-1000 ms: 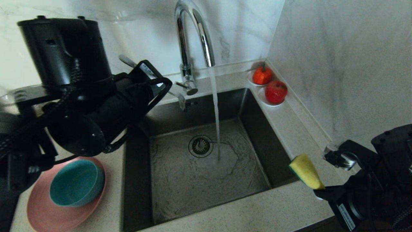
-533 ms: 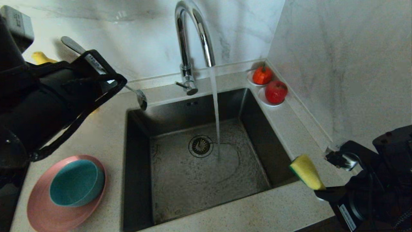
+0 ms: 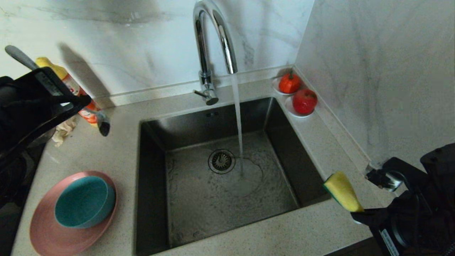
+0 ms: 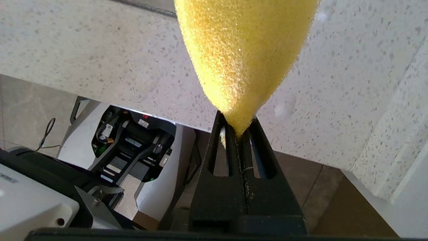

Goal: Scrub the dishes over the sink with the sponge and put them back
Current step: Place the spoon in the glass basin

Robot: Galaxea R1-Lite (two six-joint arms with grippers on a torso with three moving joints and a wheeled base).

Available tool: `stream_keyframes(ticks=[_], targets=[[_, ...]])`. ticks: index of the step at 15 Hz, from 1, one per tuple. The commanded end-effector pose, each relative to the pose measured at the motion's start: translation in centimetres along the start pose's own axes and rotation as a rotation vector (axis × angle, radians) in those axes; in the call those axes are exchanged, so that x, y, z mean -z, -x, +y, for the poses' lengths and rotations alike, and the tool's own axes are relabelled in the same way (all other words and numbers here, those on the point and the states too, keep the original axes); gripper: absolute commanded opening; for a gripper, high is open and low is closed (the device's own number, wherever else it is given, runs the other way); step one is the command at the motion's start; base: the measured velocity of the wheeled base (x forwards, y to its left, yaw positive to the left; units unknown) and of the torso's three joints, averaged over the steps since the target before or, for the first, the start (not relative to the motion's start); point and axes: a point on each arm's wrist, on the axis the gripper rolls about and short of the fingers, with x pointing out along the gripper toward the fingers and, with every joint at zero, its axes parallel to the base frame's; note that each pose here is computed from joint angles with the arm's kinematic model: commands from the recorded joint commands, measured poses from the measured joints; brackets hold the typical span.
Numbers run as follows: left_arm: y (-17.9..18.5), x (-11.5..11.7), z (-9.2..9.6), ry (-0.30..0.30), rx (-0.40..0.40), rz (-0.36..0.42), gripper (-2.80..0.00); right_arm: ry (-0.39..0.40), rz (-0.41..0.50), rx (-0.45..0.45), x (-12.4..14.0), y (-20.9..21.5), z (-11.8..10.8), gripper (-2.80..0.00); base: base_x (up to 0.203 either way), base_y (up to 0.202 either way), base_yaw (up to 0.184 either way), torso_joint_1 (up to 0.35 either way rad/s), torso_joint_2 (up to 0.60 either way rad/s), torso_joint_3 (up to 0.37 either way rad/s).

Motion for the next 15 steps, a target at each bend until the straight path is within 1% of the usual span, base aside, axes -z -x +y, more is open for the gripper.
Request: stream_keyframes(ticks=[1,3,5,8,10,13,15], targets=[[1.1,-1.1,1.4,0.022,-0.031,-0.03,-2.8,0.0,-0.005,0.001,0.2,0.3,-0.1,-2.8,0.0,0.0,0.0,0.0,0.0,0.0],[1.1,-1.8,1.9,0.01,-0.057,-0.056,-2.8,0.004,0.0,0.0,0.4,0.3,0.0,-2.8,0.0,0.0,0.0,0.0,0.0,0.0],[1.2,-3.0,2.2,-0.03,-0.077,-0.097,-2.8,0.005,0.009,0.0,0.4,0.0,0.0,-2.8,0.0,0.0,0.0,0.0,0.0,0.0],[0.3,-5.1,2.1,-0.02,-0.133,-0.152,-2.8,0.004,0.012,0.001,0.4,-0.1,0.0,-2.8,0.0,0.0,0.0,0.0,0.0,0.0],[0.1,-6.0,2.1,-0.041,-0.162,-0.177,-2.8,0.005,0.017,-0.001,0.5,-0.1,0.0,-2.8,0.0,0.0,0.0,0.0,0.0,0.0],[-0.2,-7.8,2.4,-0.04,-0.247,-0.236,-2.8,0.004,0.023,-0.002,0.7,-0.2,0.0,-2.8,0.0,0.0,0.0,0.0,0.0,0.0],[-1.1,-8.1,2.9,-0.062,-0.313,-0.247,-2.8,0.005,0.024,-0.002,0.7,-0.2,0.0,-2.8,0.0,0.0,0.0,0.0,0.0,0.0]])
